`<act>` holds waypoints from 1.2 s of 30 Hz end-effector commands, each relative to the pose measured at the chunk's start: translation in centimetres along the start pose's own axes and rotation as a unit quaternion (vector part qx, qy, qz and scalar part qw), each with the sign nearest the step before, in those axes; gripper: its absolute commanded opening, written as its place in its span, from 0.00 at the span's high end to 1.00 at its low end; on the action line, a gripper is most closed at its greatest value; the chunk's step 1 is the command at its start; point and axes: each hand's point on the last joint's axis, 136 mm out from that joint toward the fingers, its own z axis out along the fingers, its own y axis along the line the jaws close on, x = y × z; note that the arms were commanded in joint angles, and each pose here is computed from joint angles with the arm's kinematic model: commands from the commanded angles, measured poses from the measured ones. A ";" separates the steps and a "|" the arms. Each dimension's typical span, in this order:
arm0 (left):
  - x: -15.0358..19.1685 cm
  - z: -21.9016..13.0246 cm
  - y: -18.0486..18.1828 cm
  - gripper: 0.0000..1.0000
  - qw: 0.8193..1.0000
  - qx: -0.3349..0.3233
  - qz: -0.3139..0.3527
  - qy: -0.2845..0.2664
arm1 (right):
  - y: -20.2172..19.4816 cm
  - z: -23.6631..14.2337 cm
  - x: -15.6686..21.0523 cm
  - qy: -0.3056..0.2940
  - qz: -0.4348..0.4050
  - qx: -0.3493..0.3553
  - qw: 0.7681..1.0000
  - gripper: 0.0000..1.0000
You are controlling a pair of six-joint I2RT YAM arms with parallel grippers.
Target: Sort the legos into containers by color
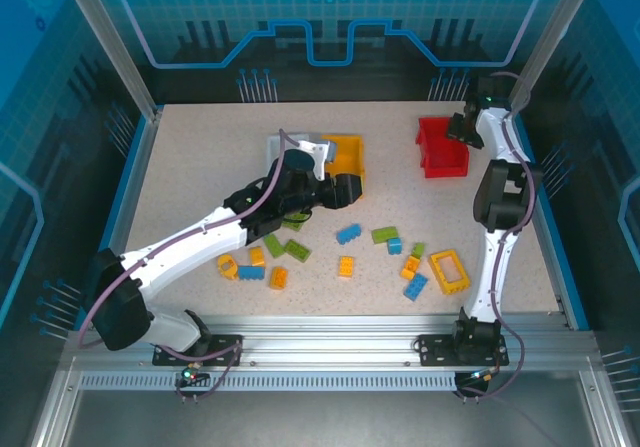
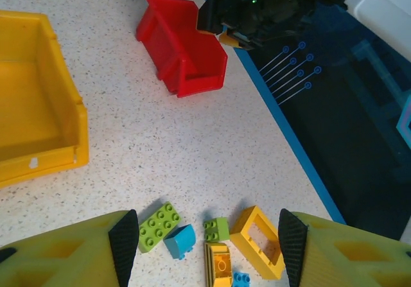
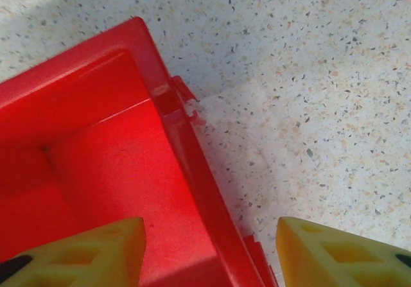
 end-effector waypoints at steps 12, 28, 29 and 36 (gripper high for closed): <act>0.3 0.1 0.2 0.39 1.000 -0.016 0.021 0.000 | 0.8 1.4 0.2 0.018 -0.086 0.006 0.996 0.82; 2.0 -2.6 3.9 0.39 0.996 -0.085 0.015 0.019 | 8.0 -5.8 9.5 0.000 -0.175 -0.013 0.985 0.90; 2.2 -2.8 4.0 0.39 0.996 -0.085 0.010 0.019 | 8.0 -5.7 10.1 0.005 -0.169 -0.018 0.985 0.90; 3.2 -3.5 4.5 0.39 0.996 -0.084 -0.011 0.023 | 8.6 -4.9 11.6 0.019 -0.142 -0.045 0.989 0.90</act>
